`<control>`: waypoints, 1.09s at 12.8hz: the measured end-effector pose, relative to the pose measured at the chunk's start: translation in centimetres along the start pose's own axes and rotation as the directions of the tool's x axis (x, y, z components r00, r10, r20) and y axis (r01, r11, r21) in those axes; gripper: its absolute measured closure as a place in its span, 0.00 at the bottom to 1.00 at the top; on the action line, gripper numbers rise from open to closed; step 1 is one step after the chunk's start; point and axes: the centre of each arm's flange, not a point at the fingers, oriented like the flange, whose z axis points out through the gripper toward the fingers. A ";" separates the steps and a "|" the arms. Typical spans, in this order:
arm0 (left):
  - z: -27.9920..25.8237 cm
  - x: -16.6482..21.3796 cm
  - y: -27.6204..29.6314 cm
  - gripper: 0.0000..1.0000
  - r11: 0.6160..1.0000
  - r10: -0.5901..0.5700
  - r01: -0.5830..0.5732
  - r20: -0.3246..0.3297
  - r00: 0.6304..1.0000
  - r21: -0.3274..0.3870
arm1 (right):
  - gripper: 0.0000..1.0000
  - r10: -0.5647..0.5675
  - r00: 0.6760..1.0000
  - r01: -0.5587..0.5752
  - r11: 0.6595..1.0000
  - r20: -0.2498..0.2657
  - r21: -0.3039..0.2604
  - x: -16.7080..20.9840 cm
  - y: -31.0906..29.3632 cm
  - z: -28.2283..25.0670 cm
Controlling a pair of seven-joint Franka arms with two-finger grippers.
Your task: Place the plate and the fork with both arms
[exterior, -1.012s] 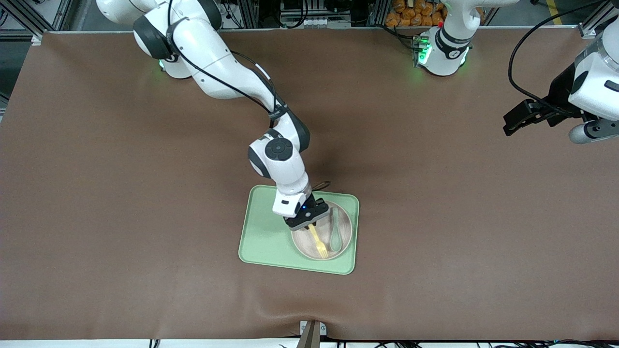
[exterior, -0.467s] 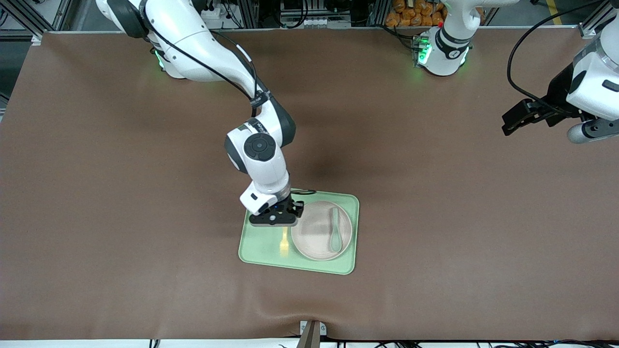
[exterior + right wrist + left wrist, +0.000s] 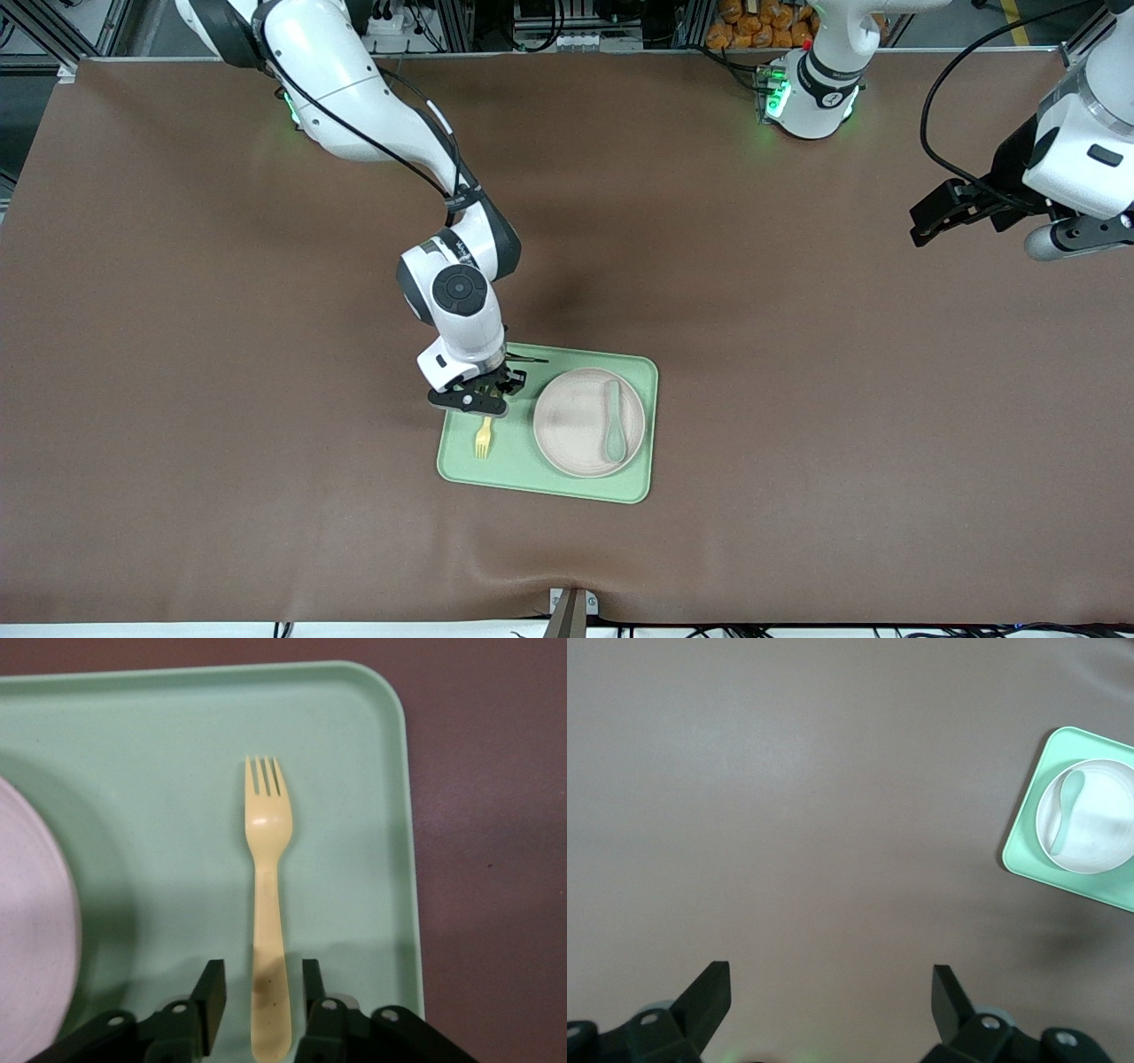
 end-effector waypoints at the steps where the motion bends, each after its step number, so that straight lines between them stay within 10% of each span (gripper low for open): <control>1: 0.0 0.0 0.0 0.00 1.000 0.000 0.000 0.001 1.000 0.000 | 0.43 0.006 1.000 -0.006 1.000 -0.002 0.001 0.4 0.3 -0.3; 5: 0.1 0.0 -0.1 0.00 1.000 -0.002 0.002 0.001 1.000 0.001 | 0.01 -0.029 0.999 0.029 0.999 0.017 -0.019 4.1 5.1 -4.8; 14: 0.3 0.3 -0.3 0.00 1.000 -0.006 0.006 0.006 1.000 0.002 | 0.00 -0.220 0.970 0.216 0.975 0.109 0.041 3.2 31.6 -16.3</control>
